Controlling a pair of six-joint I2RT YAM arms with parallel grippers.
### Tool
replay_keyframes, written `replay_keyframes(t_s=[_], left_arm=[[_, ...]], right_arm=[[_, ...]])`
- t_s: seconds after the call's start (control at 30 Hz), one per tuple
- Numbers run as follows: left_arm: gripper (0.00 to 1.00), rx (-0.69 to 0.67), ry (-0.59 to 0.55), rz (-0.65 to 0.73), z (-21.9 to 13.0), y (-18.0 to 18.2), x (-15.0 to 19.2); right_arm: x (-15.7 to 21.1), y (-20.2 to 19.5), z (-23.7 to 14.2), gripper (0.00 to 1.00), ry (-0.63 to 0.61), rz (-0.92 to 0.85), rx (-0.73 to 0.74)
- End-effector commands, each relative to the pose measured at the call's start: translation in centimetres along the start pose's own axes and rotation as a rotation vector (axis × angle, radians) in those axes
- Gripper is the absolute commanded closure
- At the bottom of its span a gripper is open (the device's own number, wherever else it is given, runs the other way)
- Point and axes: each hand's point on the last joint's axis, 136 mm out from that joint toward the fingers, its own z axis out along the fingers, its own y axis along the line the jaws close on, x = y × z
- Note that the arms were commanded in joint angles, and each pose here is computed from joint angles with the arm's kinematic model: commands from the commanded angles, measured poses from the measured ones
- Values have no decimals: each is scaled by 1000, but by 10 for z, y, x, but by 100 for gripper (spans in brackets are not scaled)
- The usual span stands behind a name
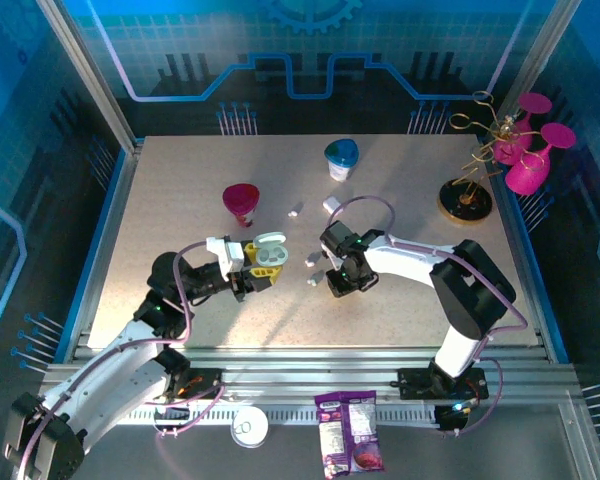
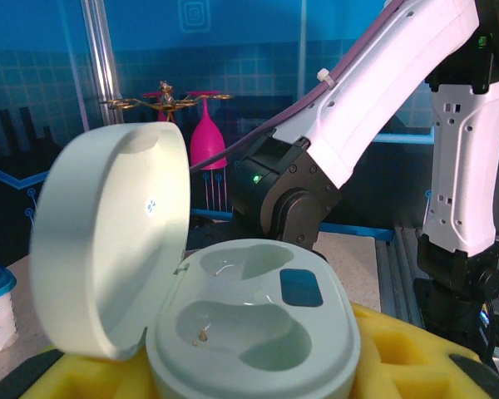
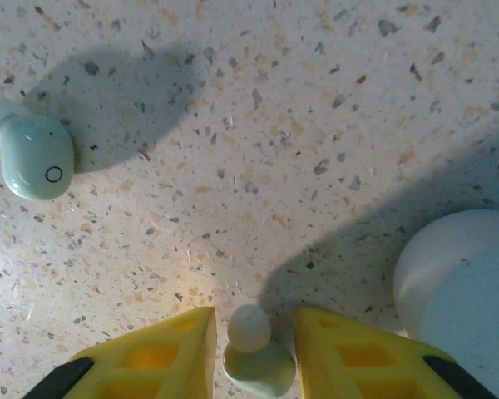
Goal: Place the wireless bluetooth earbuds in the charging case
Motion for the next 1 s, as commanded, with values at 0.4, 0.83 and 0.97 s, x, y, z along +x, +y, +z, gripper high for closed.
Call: replay_keyframes(t_s=[0.4, 0.83, 0.97], left_arm=[[74, 18, -33, 54, 4, -1, -17], [74, 26, -28, 43, 5, -2, -14], [74, 21, -26, 42, 4, -2, -14]], right_arm=[[15, 7, -35, 55, -175, 215, -133], [22, 18, -10, 57, -166, 347, -282], [18, 11, -8, 58, -169, 350, -272]])
